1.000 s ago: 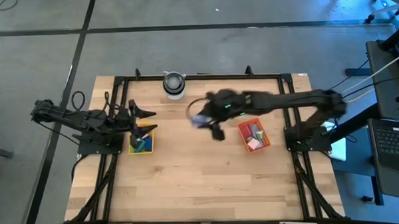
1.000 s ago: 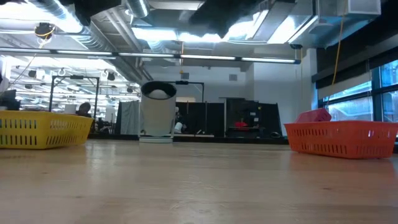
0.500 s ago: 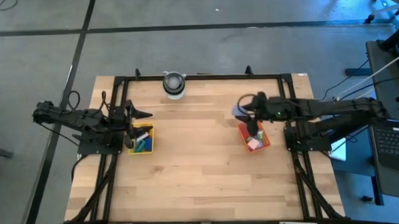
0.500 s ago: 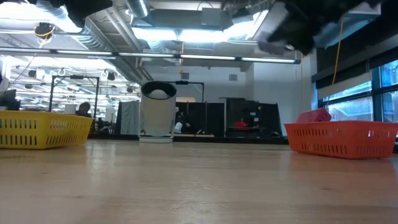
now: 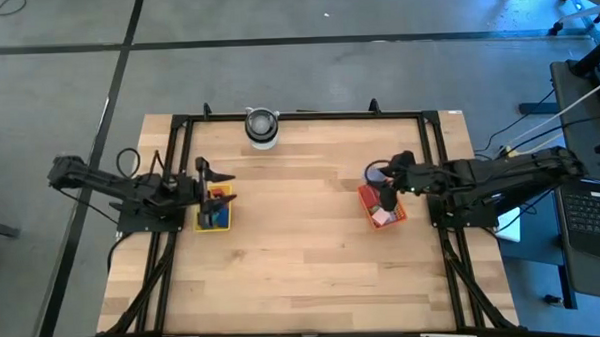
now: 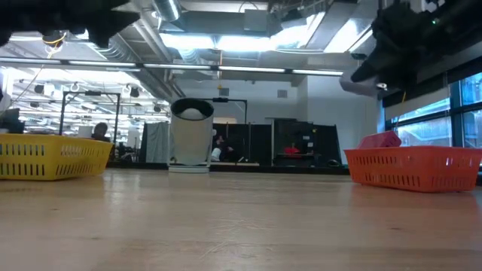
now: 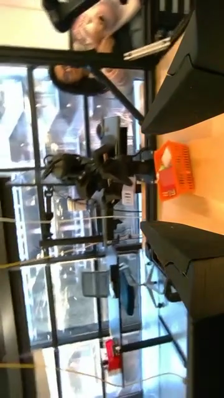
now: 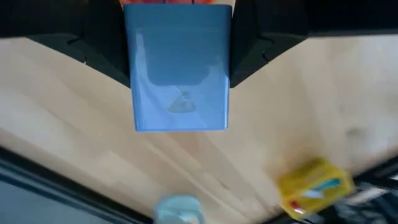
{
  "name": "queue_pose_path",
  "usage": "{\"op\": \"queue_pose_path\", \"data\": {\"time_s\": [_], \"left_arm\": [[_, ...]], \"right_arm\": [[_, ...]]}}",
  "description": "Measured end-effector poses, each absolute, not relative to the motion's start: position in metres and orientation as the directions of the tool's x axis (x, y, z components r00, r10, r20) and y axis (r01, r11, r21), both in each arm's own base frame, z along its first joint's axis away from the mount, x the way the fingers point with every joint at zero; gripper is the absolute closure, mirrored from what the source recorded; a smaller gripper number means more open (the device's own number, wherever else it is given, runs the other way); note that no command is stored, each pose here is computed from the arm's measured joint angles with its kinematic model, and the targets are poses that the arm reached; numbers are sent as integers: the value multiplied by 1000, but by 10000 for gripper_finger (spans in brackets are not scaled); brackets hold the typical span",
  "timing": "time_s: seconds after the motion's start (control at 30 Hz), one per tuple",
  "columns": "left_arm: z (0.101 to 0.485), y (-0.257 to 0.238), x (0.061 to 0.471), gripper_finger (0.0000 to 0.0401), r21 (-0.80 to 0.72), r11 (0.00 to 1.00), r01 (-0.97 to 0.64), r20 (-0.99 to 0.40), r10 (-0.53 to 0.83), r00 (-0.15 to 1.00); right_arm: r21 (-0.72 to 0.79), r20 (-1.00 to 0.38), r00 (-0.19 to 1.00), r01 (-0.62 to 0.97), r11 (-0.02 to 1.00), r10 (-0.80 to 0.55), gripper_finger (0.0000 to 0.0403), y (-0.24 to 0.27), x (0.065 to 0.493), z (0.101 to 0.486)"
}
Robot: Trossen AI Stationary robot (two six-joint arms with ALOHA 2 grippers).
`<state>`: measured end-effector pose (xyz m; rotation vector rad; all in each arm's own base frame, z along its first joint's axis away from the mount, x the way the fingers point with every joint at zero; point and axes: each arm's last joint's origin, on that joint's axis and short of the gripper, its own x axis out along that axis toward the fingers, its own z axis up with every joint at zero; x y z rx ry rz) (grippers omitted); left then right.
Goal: Pick & Place Office items
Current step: Put the light purple charger adapter into the orange bin
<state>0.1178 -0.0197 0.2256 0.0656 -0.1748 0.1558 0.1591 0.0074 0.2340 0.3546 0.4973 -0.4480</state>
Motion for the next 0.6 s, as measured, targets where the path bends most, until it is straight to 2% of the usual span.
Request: {"op": "queue_pose_path", "data": {"time_s": [0.2,0.6], "left_arm": [[207,-14,117,166,-64,974,-219,147,226,963],[208,-14,117,166,-70,976,-208,152,217,964]], "right_arm": [[208,-639,676,612,763,-368,193,5,148,221],[224,-735,575,707,671,-360,193,15,136,194]]}}
